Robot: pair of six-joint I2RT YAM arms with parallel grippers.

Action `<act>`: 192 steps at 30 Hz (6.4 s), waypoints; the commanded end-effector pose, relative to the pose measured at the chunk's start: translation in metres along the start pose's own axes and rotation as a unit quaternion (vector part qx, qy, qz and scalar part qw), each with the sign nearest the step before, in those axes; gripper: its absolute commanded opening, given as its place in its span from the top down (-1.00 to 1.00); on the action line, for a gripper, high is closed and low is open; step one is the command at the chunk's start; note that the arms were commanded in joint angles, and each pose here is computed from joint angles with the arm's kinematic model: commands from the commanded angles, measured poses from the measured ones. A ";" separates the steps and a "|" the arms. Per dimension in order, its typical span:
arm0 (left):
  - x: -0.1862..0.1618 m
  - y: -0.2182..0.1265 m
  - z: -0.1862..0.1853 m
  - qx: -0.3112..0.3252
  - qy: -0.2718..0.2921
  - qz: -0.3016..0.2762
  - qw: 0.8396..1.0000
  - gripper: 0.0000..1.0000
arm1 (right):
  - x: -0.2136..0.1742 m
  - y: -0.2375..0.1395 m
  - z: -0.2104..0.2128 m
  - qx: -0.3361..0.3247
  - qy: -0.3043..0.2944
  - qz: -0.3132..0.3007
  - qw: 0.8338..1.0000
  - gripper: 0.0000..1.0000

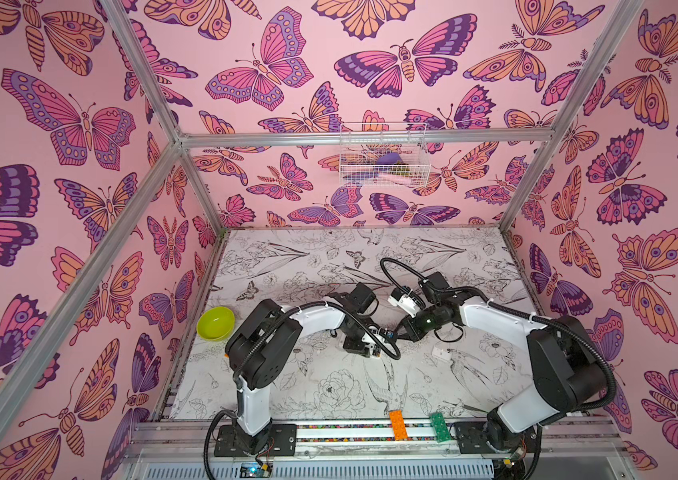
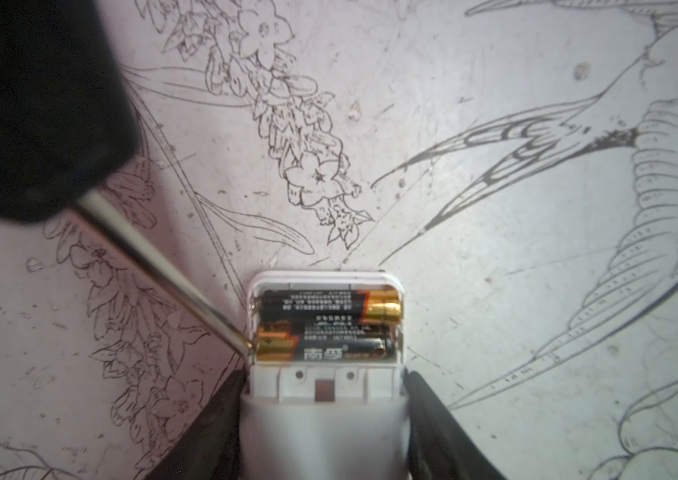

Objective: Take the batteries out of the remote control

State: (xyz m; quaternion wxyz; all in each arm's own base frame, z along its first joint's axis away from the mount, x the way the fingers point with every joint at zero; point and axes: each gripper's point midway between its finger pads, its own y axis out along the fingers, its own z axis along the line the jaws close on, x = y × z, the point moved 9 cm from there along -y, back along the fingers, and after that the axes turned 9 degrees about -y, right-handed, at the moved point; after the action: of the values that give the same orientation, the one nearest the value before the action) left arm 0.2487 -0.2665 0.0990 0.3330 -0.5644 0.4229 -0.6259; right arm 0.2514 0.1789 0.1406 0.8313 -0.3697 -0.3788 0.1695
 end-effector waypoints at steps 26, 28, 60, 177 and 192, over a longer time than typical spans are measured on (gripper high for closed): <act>-0.022 0.015 -0.009 -0.010 -0.003 0.059 0.998 -0.03 | -0.001 -0.020 0.016 0.017 -0.001 0.023 1.000 1.00; -0.023 0.015 -0.009 -0.009 -0.003 0.058 0.998 -0.03 | -0.003 -0.025 0.012 -0.001 0.002 0.022 1.000 1.00; -0.023 0.015 0.019 0.046 -0.050 0.067 0.995 0.24 | 0.011 -0.023 -0.003 -0.037 0.163 -0.116 0.979 1.00; 0.018 -0.056 0.004 0.126 -0.083 -0.022 0.988 -0.83 | -0.051 -0.032 0.013 -0.013 0.215 -0.181 0.960 1.00; -0.022 -0.120 0.017 0.163 -0.254 -0.093 0.949 -0.97 | -0.068 -0.019 0.007 -0.056 0.247 -0.145 0.957 1.00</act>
State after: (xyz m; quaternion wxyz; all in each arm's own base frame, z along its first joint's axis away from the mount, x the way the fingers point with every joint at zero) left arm 0.2801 -0.2105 0.1978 0.4633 -0.6462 0.1760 -0.5804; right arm 0.2000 0.1304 0.1287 0.8961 -0.3761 -0.2244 -0.0721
